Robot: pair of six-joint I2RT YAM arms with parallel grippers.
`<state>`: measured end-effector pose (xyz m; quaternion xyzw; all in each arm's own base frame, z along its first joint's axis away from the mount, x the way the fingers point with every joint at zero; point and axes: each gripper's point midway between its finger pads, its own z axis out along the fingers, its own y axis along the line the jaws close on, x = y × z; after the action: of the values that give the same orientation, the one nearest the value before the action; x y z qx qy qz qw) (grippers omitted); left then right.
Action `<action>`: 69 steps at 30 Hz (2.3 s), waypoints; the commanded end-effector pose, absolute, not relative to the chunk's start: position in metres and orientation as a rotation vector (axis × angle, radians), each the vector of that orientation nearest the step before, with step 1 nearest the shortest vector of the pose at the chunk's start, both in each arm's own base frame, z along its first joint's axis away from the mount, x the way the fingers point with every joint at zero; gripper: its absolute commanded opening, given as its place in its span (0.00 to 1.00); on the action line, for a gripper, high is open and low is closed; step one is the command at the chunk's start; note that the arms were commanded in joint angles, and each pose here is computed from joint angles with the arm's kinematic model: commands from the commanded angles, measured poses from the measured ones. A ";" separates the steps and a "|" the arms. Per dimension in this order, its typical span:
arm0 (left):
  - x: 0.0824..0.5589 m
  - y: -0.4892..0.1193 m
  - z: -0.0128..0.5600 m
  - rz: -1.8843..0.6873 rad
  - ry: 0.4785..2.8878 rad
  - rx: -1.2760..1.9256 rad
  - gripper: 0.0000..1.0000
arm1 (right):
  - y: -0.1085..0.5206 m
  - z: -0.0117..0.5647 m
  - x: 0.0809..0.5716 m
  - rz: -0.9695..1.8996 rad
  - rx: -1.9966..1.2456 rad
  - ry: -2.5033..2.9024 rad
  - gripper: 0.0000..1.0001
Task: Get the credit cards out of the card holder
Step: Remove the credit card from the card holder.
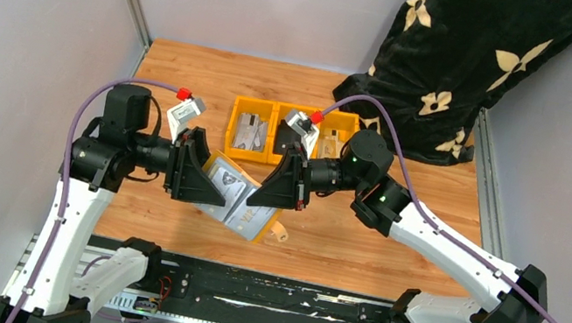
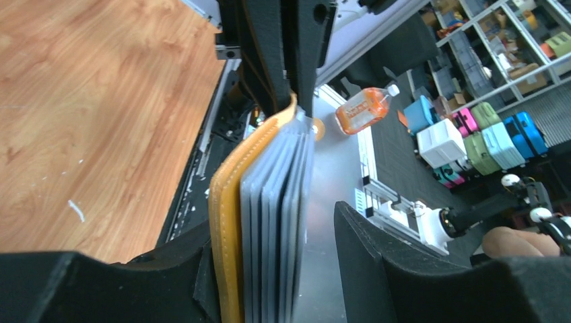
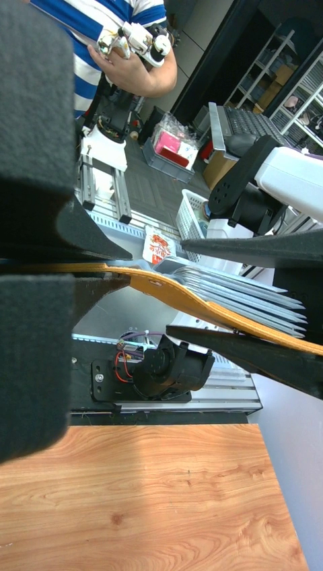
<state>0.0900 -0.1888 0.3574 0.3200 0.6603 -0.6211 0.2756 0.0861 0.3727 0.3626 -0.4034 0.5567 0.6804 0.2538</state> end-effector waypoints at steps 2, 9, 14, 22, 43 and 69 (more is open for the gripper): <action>0.070 -0.187 0.367 -1.745 1.714 0.909 0.49 | 0.369 0.389 0.088 1.845 -1.114 1.403 0.00; 0.075 -0.188 0.364 -1.723 1.735 0.891 0.27 | 0.375 0.390 0.089 1.861 -1.175 1.397 0.01; 0.096 -0.187 0.351 -1.556 1.821 0.813 0.05 | 0.372 0.390 0.104 1.792 -1.179 1.424 0.32; 0.142 -0.176 0.338 -1.236 1.911 0.626 0.00 | 0.334 0.402 0.193 1.376 -0.765 1.598 0.76; 0.146 -0.188 0.372 -1.389 1.764 0.545 0.00 | 0.395 0.378 0.127 1.812 -0.719 1.571 0.72; 0.103 -0.193 0.388 -1.603 1.699 0.677 0.42 | 0.410 0.370 0.143 1.901 -0.597 1.626 0.04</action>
<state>0.1311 -0.1893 0.3813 0.2147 0.6773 -0.5901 0.3833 0.1306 0.4040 0.3751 -0.2487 0.5956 0.7183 0.2595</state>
